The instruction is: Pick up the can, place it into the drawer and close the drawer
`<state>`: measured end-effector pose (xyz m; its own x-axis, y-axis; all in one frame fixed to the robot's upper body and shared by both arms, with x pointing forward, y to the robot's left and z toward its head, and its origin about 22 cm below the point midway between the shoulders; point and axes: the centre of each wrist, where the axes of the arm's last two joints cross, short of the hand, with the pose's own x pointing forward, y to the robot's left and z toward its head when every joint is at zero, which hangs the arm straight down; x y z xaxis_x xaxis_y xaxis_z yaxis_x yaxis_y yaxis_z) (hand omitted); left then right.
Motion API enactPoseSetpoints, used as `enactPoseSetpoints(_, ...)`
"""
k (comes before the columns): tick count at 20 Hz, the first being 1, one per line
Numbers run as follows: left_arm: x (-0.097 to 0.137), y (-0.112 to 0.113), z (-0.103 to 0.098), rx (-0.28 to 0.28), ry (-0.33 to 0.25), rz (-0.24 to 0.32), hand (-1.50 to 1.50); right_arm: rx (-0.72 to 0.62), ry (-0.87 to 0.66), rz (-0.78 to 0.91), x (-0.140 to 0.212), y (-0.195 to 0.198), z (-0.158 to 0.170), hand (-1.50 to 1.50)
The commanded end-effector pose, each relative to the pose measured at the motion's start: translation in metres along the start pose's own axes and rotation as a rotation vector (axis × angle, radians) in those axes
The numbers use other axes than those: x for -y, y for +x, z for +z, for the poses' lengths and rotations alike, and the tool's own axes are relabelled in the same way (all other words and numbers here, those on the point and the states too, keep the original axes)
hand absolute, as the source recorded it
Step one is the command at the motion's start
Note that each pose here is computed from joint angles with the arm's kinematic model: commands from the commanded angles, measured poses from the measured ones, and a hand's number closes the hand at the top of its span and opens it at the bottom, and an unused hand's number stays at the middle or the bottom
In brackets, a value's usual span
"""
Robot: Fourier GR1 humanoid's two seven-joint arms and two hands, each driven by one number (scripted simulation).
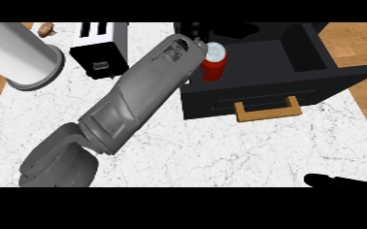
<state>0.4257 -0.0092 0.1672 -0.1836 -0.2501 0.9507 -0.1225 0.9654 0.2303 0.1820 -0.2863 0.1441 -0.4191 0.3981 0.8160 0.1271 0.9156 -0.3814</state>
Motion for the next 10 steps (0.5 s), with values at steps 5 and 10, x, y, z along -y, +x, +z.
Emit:
enactPoseSetpoints(5, 0.006, 0.018, 0.004, 0.01, 0.031, 0.093, -1.5, 0.064, 0.094, 0.233, -0.01, 0.004, -0.007, -1.5)
enactPoseSetpoints(10, 0.004, 0.022, -0.001, 0.041, 0.034, 0.079, -1.5, 0.088, 0.108, 0.409, -0.027, 0.007, -0.026, -1.5)
